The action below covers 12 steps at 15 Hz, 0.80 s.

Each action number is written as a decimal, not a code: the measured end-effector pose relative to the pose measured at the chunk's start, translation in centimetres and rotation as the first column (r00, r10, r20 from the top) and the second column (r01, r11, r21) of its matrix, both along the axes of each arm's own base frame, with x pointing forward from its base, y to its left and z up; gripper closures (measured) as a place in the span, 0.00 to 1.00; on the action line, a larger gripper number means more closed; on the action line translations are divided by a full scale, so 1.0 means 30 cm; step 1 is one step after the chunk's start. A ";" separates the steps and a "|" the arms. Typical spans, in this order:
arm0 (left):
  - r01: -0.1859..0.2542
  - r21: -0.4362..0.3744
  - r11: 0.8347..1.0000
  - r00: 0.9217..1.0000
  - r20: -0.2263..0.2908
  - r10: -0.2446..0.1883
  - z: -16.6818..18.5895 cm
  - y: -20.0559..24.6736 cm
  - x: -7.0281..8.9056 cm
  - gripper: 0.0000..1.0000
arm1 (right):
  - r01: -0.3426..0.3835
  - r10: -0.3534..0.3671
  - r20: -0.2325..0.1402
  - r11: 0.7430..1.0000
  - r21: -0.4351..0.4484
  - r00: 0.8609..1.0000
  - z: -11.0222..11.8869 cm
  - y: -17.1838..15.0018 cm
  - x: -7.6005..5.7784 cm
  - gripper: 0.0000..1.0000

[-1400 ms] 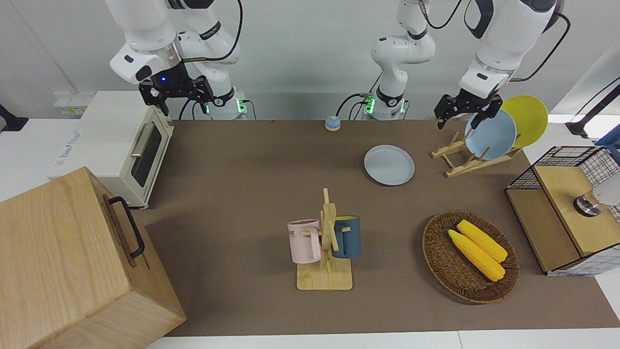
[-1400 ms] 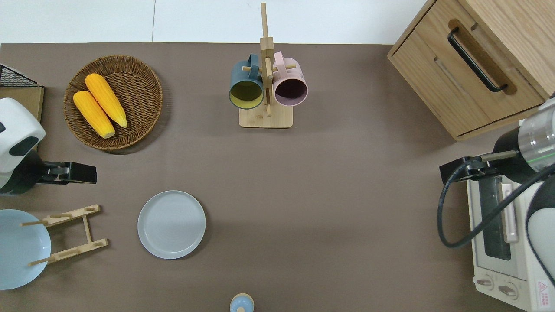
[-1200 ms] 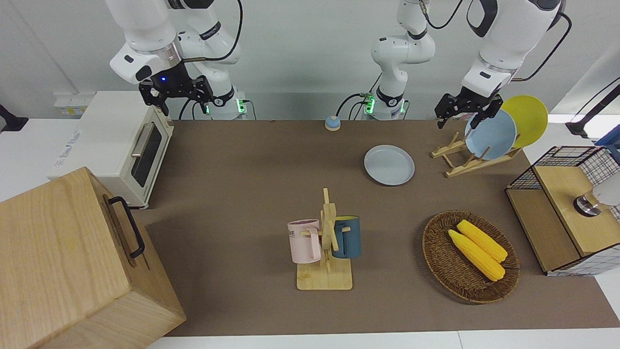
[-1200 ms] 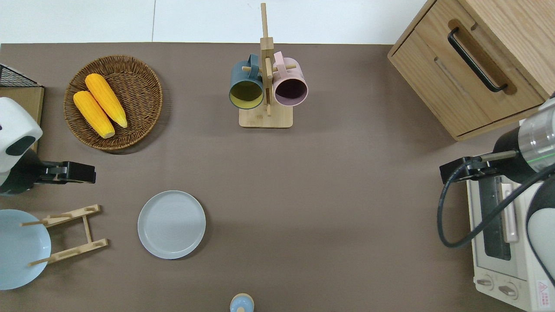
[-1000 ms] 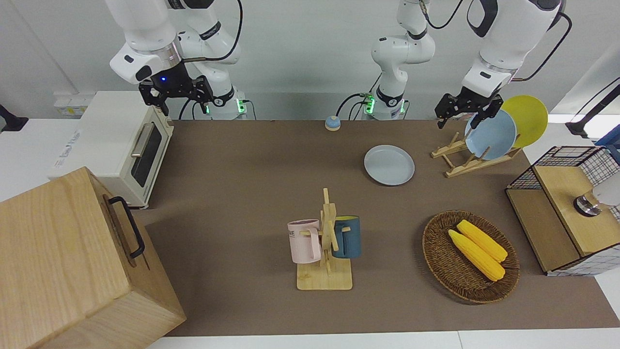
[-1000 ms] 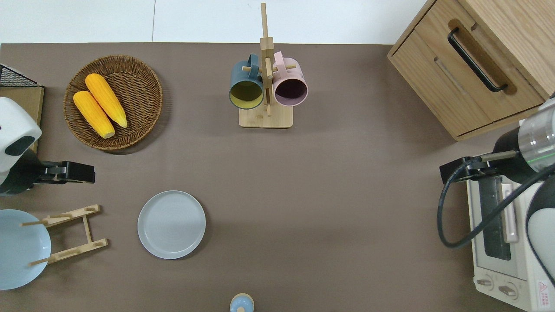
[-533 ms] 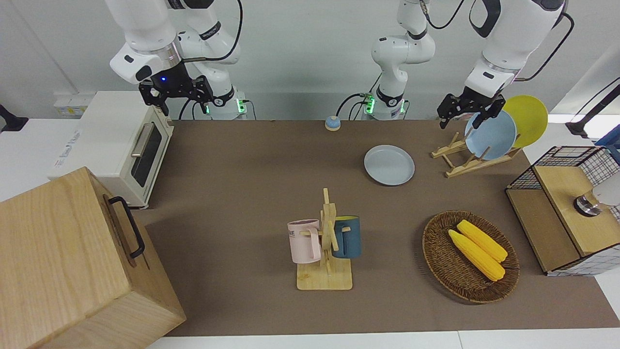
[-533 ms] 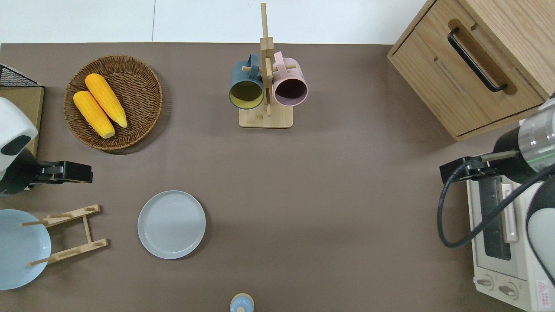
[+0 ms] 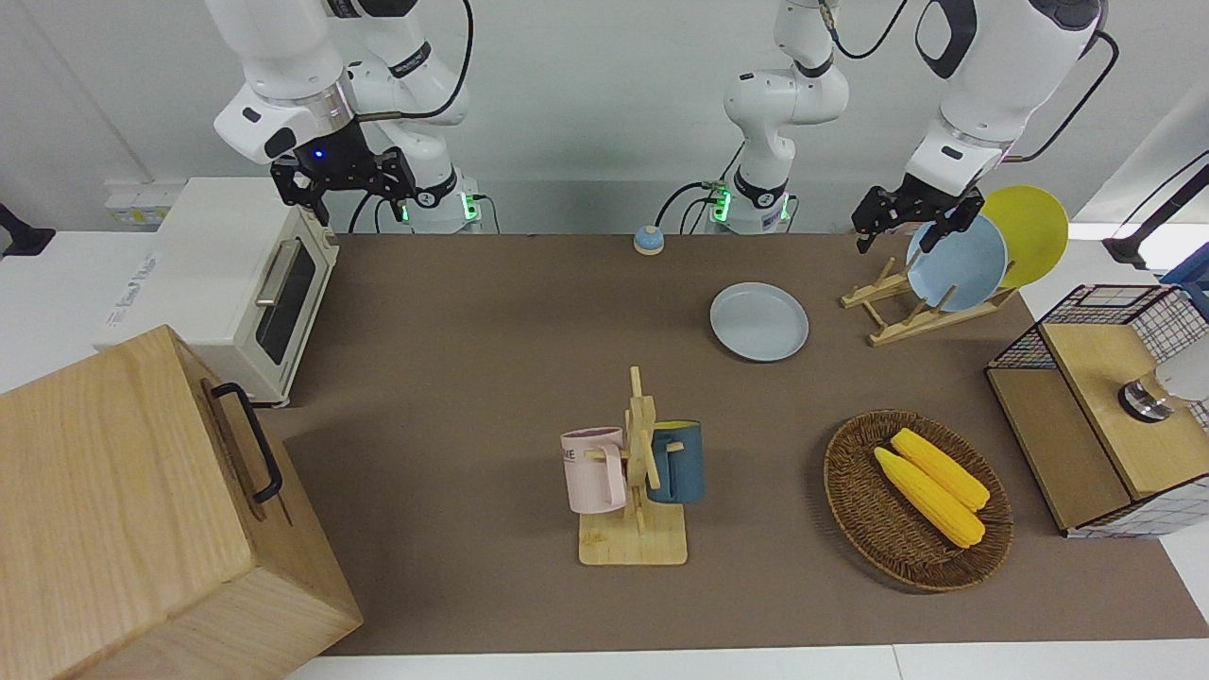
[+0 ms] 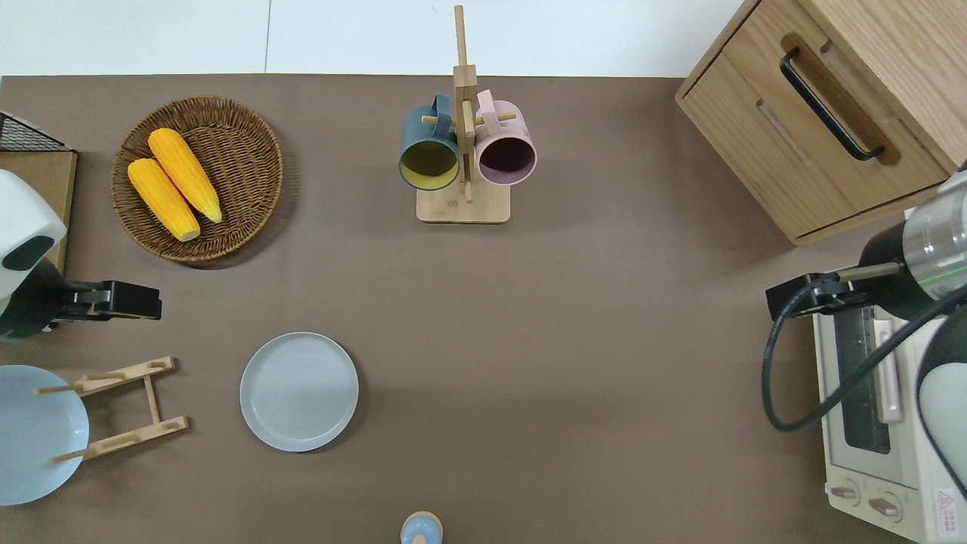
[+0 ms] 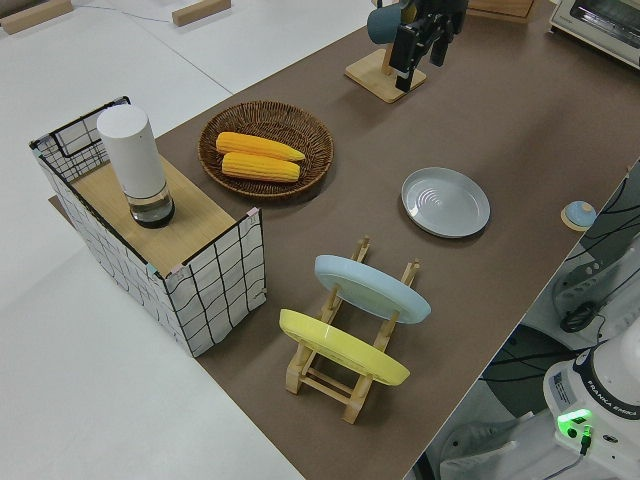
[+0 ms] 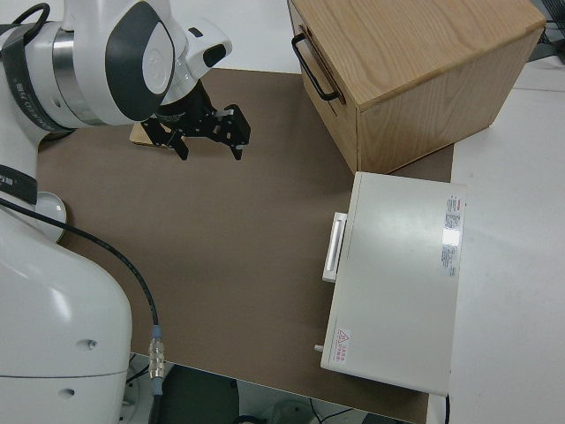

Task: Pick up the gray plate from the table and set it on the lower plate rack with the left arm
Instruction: 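Move the left gripper toward the gray plate's near rim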

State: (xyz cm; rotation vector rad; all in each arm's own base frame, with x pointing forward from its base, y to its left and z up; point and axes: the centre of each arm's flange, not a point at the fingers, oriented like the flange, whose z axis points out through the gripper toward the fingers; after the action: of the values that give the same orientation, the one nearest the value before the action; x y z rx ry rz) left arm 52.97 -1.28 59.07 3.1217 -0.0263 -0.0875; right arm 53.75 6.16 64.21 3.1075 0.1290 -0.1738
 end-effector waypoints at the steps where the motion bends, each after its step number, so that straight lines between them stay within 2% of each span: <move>1: -0.002 0.000 1.000 1.000 -0.012 0.002 -0.013 0.001 -0.003 0.00 | 0.000 0.000 0.000 1.000 0.000 1.000 0.000 0.000 0.000 0.01; 5: -0.012 0.003 1.000 0.999 -0.053 0.012 -0.091 0.014 -0.036 0.00 | 0.000 0.000 0.000 1.000 0.000 1.000 0.000 0.000 0.000 0.01; 12: -0.021 0.007 1.000 1.000 -0.008 0.021 -0.251 0.022 -0.160 0.00 | 0.000 0.000 0.000 1.000 0.000 1.000 0.000 0.000 0.000 0.01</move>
State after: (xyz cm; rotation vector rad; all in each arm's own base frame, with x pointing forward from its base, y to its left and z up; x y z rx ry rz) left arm 48.16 -0.63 51.52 3.1277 0.0068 -0.1000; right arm 53.75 6.16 64.21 3.1075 0.1290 -0.1738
